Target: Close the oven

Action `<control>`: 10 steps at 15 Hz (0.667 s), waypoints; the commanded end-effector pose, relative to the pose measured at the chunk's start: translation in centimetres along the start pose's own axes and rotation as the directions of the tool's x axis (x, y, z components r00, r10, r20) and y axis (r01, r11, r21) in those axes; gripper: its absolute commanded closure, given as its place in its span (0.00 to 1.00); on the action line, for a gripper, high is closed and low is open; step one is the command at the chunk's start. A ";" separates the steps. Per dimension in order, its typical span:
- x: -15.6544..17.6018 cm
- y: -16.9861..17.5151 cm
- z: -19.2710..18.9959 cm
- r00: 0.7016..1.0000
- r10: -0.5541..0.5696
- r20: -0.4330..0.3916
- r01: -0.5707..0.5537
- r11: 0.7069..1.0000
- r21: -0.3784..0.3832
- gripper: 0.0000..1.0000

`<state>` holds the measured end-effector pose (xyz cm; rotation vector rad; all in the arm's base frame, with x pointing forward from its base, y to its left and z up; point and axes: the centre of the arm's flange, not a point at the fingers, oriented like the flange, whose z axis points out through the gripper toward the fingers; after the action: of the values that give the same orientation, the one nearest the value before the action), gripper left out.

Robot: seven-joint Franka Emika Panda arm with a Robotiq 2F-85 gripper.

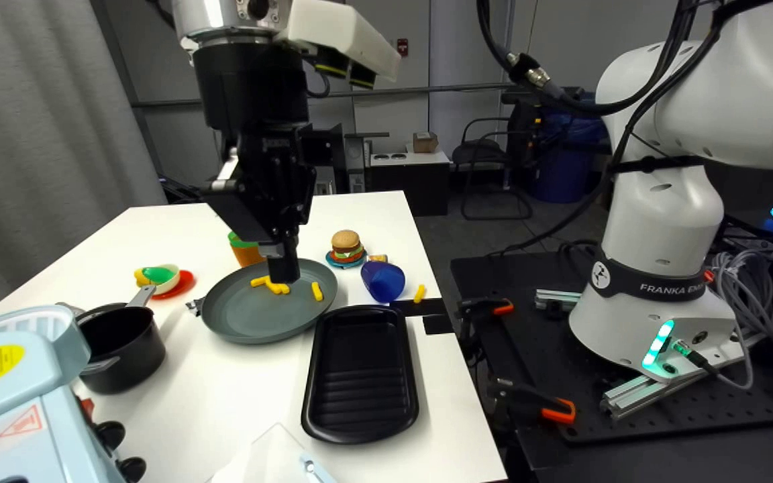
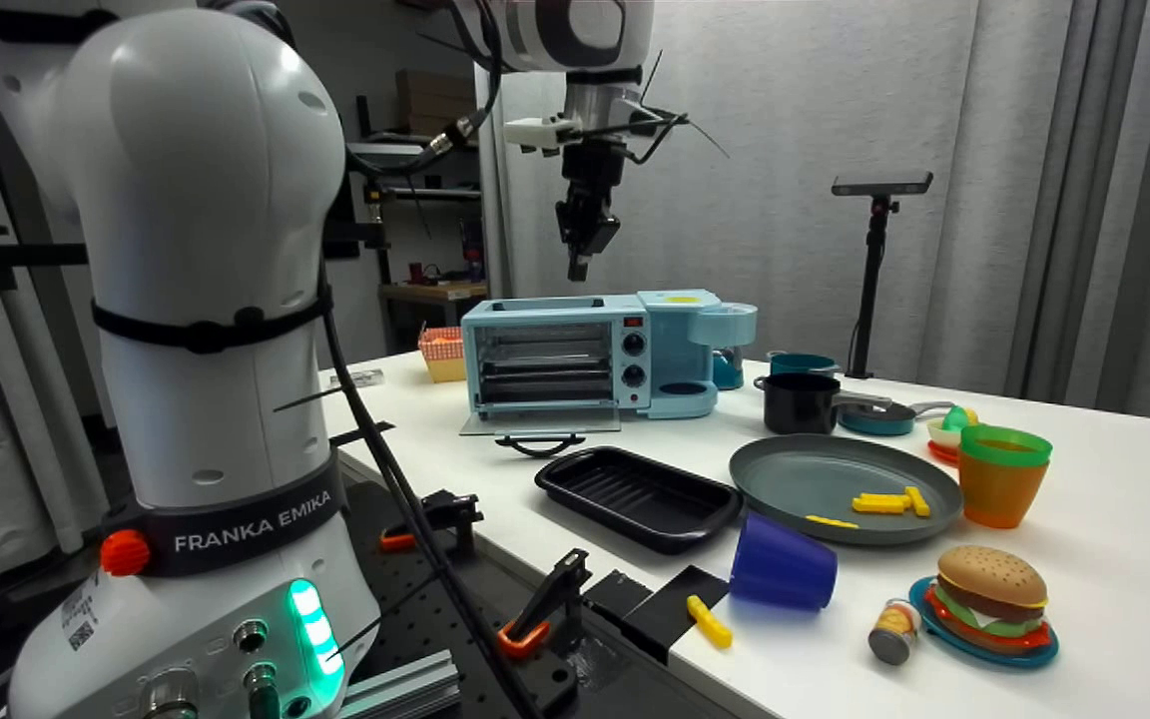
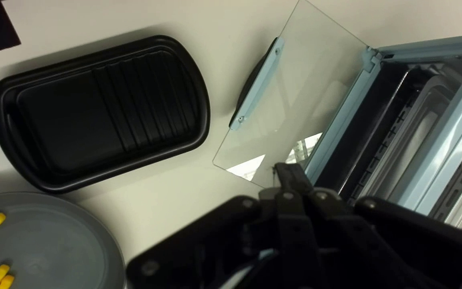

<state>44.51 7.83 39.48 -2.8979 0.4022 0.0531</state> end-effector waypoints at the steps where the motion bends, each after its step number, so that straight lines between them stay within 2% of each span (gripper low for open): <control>1: 0.9 2.3 1.5 0.997 0.073 -0.004 -0.073 0.997 0.037 1.00; 10: 4.4 6.3 5.3 0.966 0.247 0.080 -0.255 0.961 0.111 1.00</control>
<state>45.61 3.10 33.87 -2.7642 0.6760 0.1641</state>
